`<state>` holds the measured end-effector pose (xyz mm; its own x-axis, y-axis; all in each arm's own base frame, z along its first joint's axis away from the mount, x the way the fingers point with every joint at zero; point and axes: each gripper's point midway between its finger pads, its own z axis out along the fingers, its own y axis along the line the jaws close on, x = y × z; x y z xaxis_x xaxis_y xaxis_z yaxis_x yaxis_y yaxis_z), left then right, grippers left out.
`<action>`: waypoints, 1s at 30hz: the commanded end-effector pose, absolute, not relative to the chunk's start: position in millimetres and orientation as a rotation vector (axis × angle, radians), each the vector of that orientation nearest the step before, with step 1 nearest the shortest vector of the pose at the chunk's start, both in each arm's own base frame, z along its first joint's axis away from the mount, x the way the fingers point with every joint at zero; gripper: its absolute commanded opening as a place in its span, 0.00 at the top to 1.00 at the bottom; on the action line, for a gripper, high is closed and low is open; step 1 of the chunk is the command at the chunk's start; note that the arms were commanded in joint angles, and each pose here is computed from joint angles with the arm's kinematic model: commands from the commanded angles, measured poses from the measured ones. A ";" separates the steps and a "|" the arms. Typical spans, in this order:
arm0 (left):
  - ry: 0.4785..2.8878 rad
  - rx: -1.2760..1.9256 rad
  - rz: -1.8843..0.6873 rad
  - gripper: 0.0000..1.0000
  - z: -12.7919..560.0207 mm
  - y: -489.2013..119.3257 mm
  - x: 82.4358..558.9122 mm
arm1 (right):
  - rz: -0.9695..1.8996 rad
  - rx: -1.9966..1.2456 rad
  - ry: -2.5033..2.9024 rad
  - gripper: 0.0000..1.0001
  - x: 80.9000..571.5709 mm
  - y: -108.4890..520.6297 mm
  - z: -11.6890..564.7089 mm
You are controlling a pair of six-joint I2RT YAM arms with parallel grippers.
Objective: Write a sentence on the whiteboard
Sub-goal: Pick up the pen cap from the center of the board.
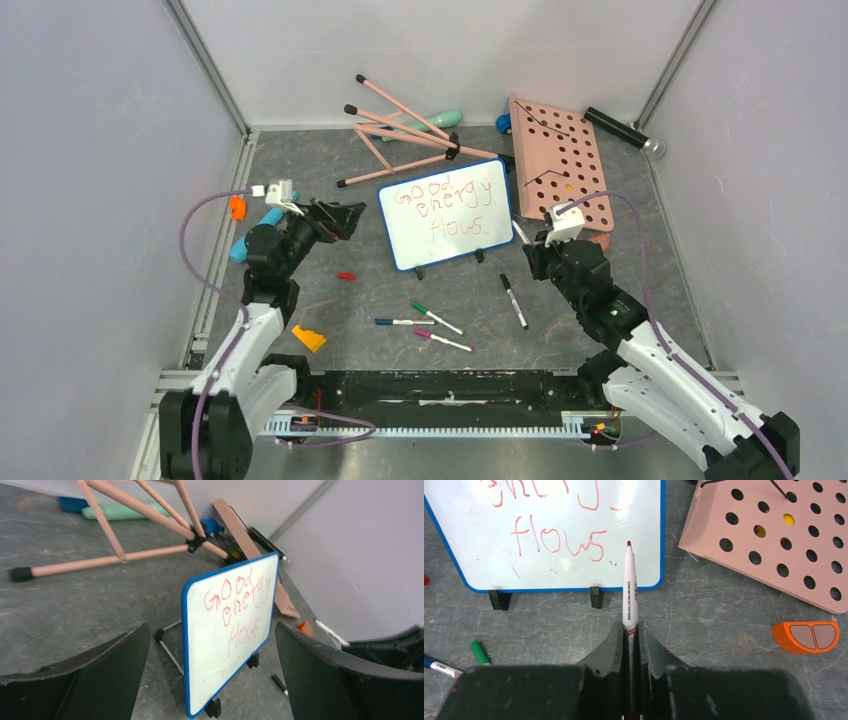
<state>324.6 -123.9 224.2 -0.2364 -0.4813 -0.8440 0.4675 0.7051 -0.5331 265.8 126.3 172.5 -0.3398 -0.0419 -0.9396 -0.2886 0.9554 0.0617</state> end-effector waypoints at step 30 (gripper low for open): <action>2.343 -1.558 -0.063 0.19 60.1 -56.9 260.9 | 0.319 -0.198 1.833 1.00 269.2 131.7 186.0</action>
<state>263.0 -49.7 60.7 -0.4299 -0.8657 -0.2563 -0.8508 0.4835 -0.2058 264.8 128.7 176.6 -0.3153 -0.0046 -0.9490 -0.2941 0.9512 0.0932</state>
